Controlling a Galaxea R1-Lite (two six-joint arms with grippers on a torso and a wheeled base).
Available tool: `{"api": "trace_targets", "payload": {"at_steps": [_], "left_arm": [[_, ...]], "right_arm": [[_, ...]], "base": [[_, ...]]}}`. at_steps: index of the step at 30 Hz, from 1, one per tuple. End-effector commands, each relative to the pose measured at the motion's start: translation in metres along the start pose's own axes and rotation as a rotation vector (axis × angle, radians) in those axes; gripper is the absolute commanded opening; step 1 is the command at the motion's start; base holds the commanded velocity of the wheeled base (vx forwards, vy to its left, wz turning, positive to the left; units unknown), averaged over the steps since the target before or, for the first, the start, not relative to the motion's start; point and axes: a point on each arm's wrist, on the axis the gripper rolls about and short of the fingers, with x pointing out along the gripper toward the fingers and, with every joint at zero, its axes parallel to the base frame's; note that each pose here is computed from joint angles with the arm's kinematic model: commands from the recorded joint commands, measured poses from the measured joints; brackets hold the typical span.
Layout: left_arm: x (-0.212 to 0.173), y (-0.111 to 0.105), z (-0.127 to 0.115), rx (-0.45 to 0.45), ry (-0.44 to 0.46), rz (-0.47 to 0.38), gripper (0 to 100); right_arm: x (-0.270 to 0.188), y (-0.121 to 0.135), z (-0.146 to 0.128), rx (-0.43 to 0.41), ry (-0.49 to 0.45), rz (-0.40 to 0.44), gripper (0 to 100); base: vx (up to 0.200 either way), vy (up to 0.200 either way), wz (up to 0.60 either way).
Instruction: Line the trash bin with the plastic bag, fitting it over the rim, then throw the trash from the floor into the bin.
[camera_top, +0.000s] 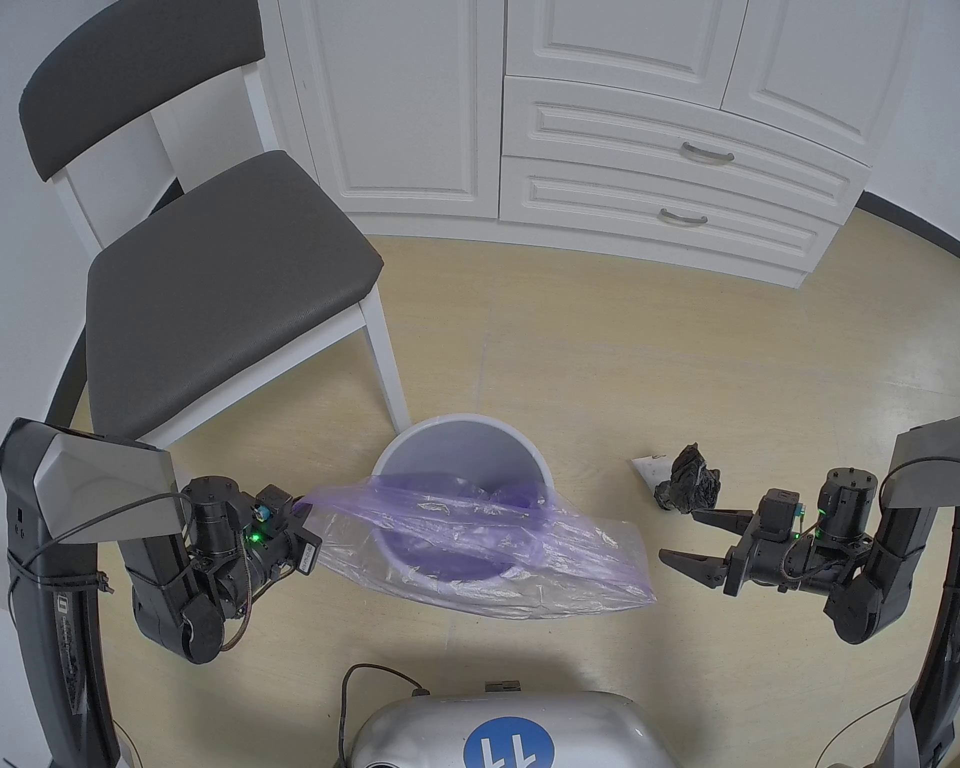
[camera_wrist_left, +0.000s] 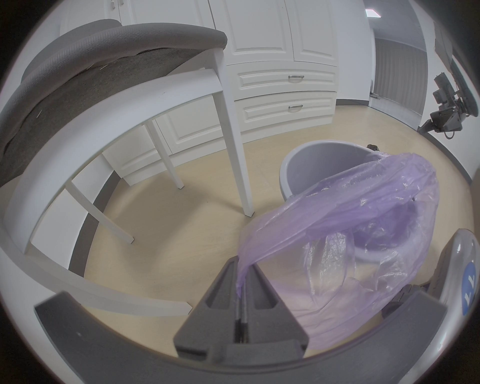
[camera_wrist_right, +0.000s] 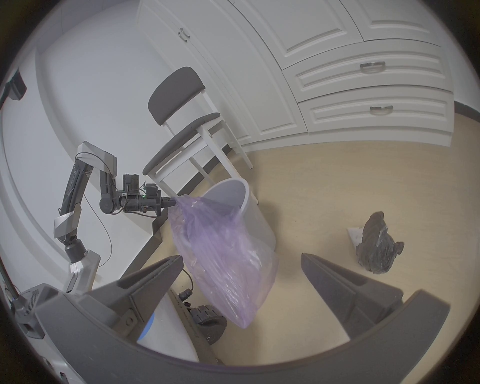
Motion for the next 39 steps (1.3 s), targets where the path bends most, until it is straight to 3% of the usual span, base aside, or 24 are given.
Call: {"api": "trace_targets", "payload": {"at_steps": [1, 3, 7, 12, 18, 25, 26, 39], "left_arm": [[-0.003, -0.002, 0.007, -0.002, -0.021, -0.004, 0], [-0.004, -0.003, 0.010, -0.004, -0.028, -0.006, 0], [-0.006, -0.007, 0.017, -0.006, -0.049, -0.017, 0], [-0.004, -0.006, 0.020, -0.039, -0.056, 0.011, 0], [-0.004, -0.006, 0.029, -0.081, -0.089, 0.009, 0], [-0.005, -0.007, 0.028, -0.084, -0.086, 0.004, 0], [-0.006, -0.008, 0.027, -0.085, -0.082, -0.003, 100], [-0.028, -0.002, 0.030, -0.100, -0.079, -0.074, 100]], "right_arm": [[0.008, 0.009, 0.013, -0.048, -0.043, -0.030, 100], [0.015, 0.016, 0.018, -0.064, -0.053, -0.090, 100], [0.044, 0.048, 0.028, -0.110, -0.087, -0.311, 100], [0.071, 0.097, 0.032, -0.153, -0.121, -0.465, 100], [0.081, 0.149, 0.025, -0.212, -0.110, -0.506, 100], [0.082, 0.154, 0.018, -0.232, -0.081, -0.504, 100], [0.083, 0.154, 0.016, -0.233, -0.075, -0.506, 100], [0.083, 0.154, 0.015, -0.234, -0.072, -0.512, 100]], "base": [[0.000, 0.000, 0.00], [0.000, 0.000, 0.00], [0.000, 0.000, 0.00], [0.000, 0.000, 0.00], [0.000, 0.000, 0.00], [0.000, 0.000, 0.00], [0.000, 0.000, 0.00], [0.000, 0.000, 0.00]]}}
